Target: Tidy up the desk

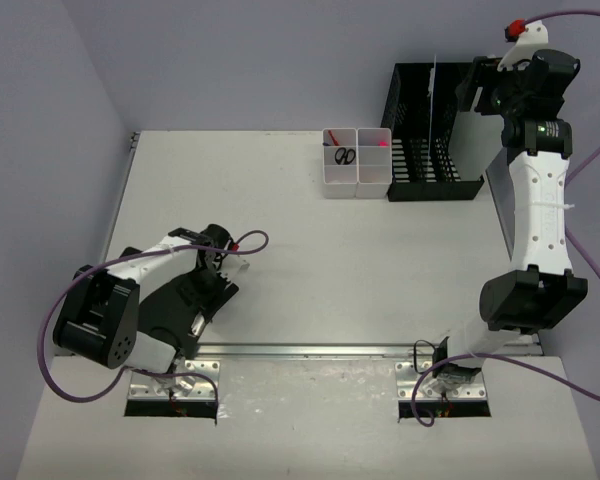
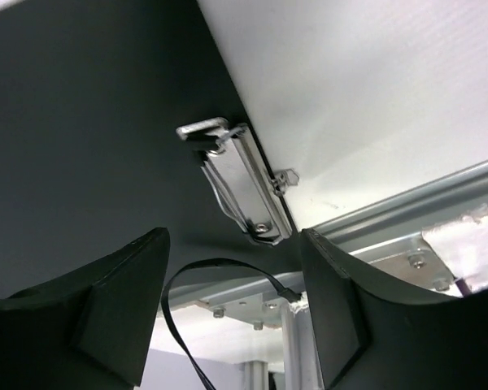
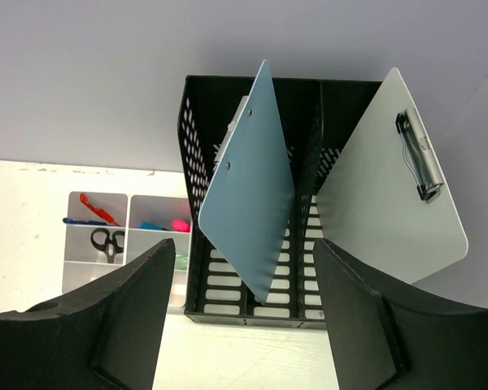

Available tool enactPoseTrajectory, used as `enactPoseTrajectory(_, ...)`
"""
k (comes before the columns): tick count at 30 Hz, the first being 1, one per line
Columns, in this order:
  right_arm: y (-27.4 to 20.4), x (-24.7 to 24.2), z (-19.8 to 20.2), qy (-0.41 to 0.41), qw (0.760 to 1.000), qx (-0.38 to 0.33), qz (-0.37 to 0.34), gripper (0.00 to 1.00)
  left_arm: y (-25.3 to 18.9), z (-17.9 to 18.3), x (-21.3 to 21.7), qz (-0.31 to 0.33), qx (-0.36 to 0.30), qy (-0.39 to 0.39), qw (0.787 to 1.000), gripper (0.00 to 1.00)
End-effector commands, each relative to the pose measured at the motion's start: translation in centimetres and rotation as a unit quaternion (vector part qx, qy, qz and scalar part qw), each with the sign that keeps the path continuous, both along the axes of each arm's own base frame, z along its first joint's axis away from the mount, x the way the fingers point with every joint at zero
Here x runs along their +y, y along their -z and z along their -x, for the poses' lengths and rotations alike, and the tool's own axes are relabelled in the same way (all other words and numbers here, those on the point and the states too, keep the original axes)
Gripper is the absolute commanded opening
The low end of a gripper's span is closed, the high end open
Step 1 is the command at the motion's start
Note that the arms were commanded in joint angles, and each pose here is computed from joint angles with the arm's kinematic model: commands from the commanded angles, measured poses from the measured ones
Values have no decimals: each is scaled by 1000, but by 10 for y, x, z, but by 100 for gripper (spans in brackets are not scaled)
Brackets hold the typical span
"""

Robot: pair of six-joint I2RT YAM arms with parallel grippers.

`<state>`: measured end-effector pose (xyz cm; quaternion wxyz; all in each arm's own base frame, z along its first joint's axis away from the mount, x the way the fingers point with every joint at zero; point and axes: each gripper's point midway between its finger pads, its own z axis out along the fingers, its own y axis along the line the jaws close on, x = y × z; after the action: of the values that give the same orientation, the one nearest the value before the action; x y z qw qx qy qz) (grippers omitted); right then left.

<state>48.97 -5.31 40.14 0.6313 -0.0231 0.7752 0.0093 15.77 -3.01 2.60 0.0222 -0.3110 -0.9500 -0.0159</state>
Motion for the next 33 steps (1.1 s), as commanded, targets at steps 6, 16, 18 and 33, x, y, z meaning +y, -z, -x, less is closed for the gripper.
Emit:
enactPoseTrajectory(6,-20,-2,-1,-1,999,-34,15,69,18,5,-8,16,39,25,999,61)
enactPoseTrajectory(16,-11,-1,-1,-4,1000,-27,9,69,37,11,-13,6,79,41,996,48)
enactPoseTrajectory(18,-11,-1,-1,-4,1000,-27,10,69,39,14,-12,2,89,39,995,39)
enactPoseTrajectory(33,15,36,17,-76,997,5,-4,73,11,-58,-59,71,7,-17,997,0)
